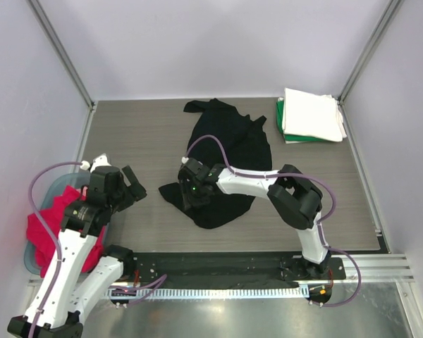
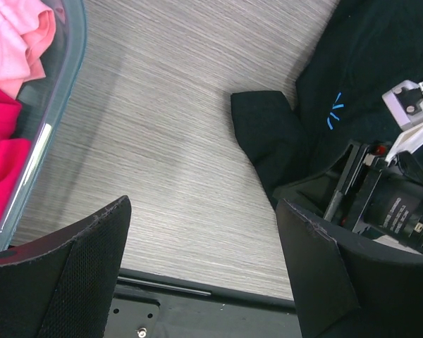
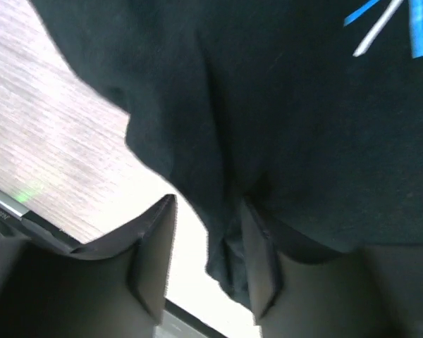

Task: Fold and stack the t-shirts
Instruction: Flatten the tshirt out

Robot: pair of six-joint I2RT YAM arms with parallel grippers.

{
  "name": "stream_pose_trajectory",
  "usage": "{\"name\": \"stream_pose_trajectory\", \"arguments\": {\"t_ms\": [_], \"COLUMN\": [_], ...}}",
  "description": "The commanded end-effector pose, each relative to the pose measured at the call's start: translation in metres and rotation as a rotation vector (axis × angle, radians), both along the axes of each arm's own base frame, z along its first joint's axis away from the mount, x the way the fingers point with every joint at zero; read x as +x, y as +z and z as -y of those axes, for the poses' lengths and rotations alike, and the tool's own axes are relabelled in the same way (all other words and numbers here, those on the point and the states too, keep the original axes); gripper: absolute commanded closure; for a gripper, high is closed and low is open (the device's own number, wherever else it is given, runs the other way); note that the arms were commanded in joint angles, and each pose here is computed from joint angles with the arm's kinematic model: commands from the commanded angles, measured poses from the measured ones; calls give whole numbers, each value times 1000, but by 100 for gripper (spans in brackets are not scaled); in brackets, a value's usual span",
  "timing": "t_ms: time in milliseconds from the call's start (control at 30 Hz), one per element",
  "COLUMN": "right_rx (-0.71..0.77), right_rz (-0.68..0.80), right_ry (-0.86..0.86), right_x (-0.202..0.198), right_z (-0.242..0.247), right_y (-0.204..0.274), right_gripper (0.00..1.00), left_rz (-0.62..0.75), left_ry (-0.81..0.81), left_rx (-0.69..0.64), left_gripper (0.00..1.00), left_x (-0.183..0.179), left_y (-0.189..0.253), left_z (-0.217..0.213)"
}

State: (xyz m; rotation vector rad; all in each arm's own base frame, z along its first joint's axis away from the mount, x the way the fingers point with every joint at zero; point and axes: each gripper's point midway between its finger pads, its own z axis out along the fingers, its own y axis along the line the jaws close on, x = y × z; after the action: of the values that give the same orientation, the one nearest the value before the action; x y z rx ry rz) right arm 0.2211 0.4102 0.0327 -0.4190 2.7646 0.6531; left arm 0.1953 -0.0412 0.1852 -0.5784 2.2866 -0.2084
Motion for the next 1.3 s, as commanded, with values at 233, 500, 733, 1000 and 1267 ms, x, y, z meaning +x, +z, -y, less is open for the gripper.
{"name": "stream_pose_trajectory", "arguments": {"t_ms": [233,500,733,1000,1267], "right_rx": [33,-308,-520,-325,-86], "right_rz": [76,204,359,374,348], "right_ry": [20,-74,-449,-542,-367], "right_x": [-6,-18,-59,-72,-55], "right_z": [-9,115,285,298,215], "right_y": [32,58,131,158,128], "right_gripper": [90,99,74,17,3], "left_rz": [40,35,59,9,-122], "left_ry": [2,13,54,30,-82], "left_rx": [5,12,17,-16,-118], "left_gripper": [17,18,19,23,30], "left_x": [5,5,2,8,26], "left_y": [7,6,9,-3,-51], "left_z": [-1,-3,-10,1,52]}}
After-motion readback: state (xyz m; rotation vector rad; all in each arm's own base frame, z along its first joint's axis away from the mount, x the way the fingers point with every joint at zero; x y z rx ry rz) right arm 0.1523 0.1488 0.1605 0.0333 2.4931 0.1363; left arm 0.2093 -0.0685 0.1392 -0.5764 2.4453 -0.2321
